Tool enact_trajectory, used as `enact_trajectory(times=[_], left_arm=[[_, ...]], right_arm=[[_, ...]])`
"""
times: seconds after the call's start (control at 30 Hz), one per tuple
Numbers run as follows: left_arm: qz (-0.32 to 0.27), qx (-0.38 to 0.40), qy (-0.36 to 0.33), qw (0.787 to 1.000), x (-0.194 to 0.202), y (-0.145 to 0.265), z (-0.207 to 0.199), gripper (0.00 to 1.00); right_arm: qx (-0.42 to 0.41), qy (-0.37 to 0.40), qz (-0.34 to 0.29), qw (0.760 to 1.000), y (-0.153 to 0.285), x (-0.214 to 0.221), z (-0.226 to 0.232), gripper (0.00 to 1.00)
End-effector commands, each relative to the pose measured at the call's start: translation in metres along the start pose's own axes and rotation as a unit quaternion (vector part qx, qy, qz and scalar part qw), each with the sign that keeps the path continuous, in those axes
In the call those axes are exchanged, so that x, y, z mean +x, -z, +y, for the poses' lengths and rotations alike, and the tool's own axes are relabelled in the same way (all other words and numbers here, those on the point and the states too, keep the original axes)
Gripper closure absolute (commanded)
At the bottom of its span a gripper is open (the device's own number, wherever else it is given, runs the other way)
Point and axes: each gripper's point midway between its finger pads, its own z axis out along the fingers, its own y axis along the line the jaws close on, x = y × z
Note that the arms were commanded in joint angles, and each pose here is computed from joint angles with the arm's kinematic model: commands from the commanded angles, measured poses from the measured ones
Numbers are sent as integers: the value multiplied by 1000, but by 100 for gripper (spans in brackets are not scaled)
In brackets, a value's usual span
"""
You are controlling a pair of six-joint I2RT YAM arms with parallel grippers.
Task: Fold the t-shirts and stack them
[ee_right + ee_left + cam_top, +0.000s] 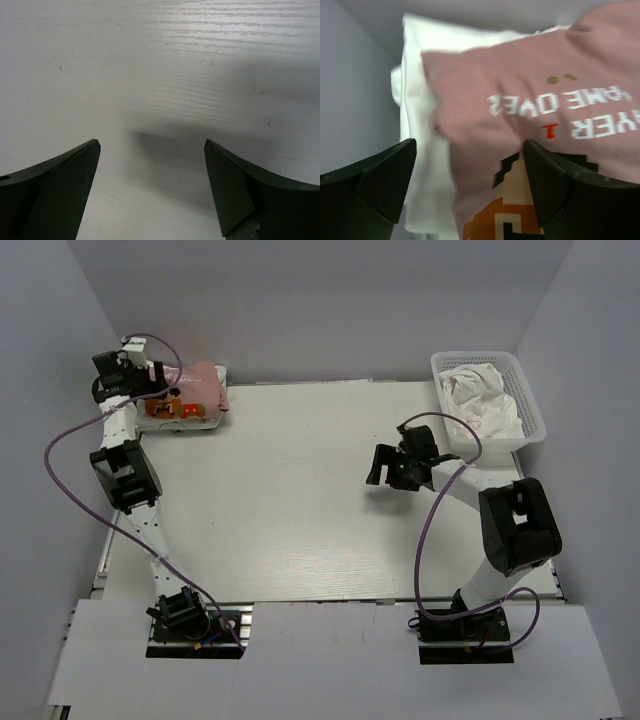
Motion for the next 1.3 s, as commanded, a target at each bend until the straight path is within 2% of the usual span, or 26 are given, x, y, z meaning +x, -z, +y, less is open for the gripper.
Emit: enact_trajectory(times=[0.0, 0.1, 0.2, 0.23, 0.3, 0.33, 0.37, 0.43, 0.53, 0.57, 0.63, 0.73, 0.8, 0.87, 0.93, 0.97, 1.03, 1.1, 1.27], left_arm=[[1, -53, 66, 996, -4, 23, 30, 0], [-25, -40, 132, 990, -21, 31, 34, 0], [-29, 5, 215, 976, -12, 32, 27, 0], [-38, 48, 235, 970, -13, 33, 16, 0], [-79, 88, 247, 962, -23, 37, 13, 0], [-91, 121, 273, 950, -29, 43, 8, 0], [-123, 140, 261, 947, -47, 46, 7, 0], [-123, 184, 298, 928, -41, 45, -1, 0], [-162, 230, 299, 912, -61, 47, -6, 0], [-152, 235, 328, 902, -48, 36, -6, 0], [-158, 239, 336, 897, -56, 32, -1, 0], [-161, 217, 340, 901, -48, 23, 7, 0], [-147, 170, 357, 907, -33, 14, 17, 0], [-151, 131, 341, 919, -31, 12, 29, 0], [-130, 106, 340, 926, -26, 8, 28, 0], [-137, 58, 332, 932, -30, 8, 45, 0], [-110, 13, 350, 930, -15, -4, 47, 0], [-113, -2, 374, 920, -11, -6, 51, 0], [-117, -19, 366, 923, -18, -15, 44, 1]], right_arm=[[4, 9, -16, 1000, 0, -16, 4, 10], [-3, 8, -14, 1000, -2, -17, 7, 10], [-4, 10, -16, 1000, -3, -19, 8, 10], [-3, 11, -15, 1000, -3, -18, 8, 10], [0, 10, -13, 1000, -5, -17, 6, 10], [0, 9, -14, 1000, -5, -19, 6, 10], [0, 12, -14, 1000, -5, -19, 7, 10], [2, 10, -11, 1000, -8, -19, 5, 10], [8, 9, -10, 1000, -10, -17, 5, 10], [7, 9, -14, 1000, -10, -19, 5, 10], [8, 13, -16, 1000, -10, -20, 5, 10], [7, 15, -19, 1000, -10, -23, 7, 10], [6, 15, -19, 1000, -11, -25, 8, 10], [8, 14, -13, 1000, -14, -22, 8, 10], [6, 15, -16, 1000, -14, -25, 10, 10], [6, 12, -11, 1000, -16, -23, 10, 10], [3, 14, -10, 1000, -20, -24, 14, 10], [1, 13, -10, 1000, -22, -26, 17, 10], [-3, 17, -4, 1000, -27, -27, 24, 10]])
